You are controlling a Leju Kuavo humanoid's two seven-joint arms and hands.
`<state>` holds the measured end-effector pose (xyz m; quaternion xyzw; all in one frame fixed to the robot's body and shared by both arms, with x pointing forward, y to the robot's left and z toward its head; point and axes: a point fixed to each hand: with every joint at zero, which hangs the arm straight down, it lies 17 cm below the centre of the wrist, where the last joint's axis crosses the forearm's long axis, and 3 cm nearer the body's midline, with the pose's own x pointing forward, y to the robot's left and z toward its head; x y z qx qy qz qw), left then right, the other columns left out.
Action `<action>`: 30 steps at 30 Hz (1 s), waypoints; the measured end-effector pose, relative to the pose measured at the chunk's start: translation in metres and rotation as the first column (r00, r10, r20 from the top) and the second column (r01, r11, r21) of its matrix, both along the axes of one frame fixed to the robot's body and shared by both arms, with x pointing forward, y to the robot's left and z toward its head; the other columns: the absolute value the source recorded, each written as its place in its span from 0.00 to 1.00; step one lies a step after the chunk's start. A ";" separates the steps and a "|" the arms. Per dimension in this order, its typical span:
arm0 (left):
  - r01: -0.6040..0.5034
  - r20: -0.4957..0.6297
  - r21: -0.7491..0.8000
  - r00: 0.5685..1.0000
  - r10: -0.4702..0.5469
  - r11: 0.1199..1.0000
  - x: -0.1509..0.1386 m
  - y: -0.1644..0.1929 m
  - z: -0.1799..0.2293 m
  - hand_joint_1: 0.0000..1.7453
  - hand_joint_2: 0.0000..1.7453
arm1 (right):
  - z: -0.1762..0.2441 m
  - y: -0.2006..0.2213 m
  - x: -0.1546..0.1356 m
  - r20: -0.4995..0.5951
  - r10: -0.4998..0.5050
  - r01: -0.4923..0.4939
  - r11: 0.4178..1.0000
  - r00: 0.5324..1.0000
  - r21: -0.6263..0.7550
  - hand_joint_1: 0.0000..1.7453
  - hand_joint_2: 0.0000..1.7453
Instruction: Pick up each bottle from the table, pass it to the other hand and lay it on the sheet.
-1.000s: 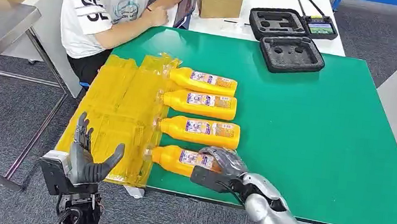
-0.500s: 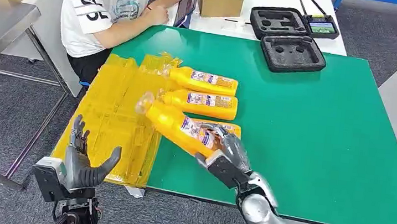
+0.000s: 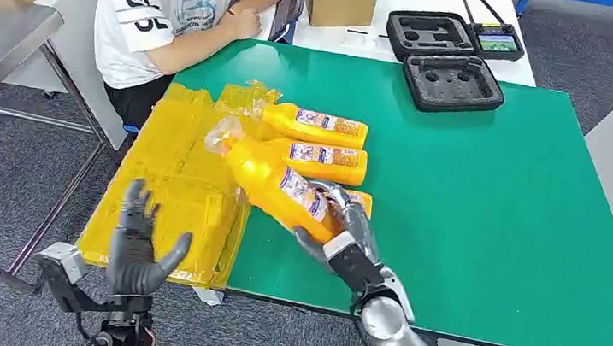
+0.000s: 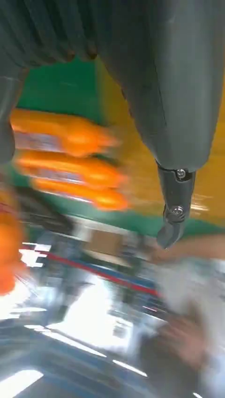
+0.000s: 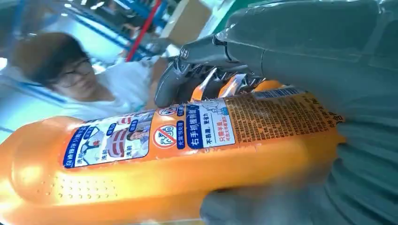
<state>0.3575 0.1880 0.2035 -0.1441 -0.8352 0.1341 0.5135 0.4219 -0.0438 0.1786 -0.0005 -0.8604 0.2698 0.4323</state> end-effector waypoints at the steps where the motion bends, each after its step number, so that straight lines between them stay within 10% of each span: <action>1: 0.071 0.000 -0.022 0.997 -0.071 0.997 0.001 -0.014 0.001 0.00 1.00 | -0.002 0.010 -0.006 0.000 0.024 -0.024 0.999 1.000 0.021 1.00 1.00; 13: 0.343 -0.022 -0.115 0.937 -0.348 0.932 0.010 -0.075 -0.006 0.00 1.00 | -0.021 0.070 -0.047 -0.059 0.154 -0.149 0.986 0.986 0.081 1.00 1.00; 30: 0.354 -0.064 -0.167 0.928 -0.368 0.920 0.020 -0.076 -0.027 0.00 1.00 | -0.050 0.104 -0.070 -0.134 0.264 -0.265 0.964 0.955 0.009 1.00 1.00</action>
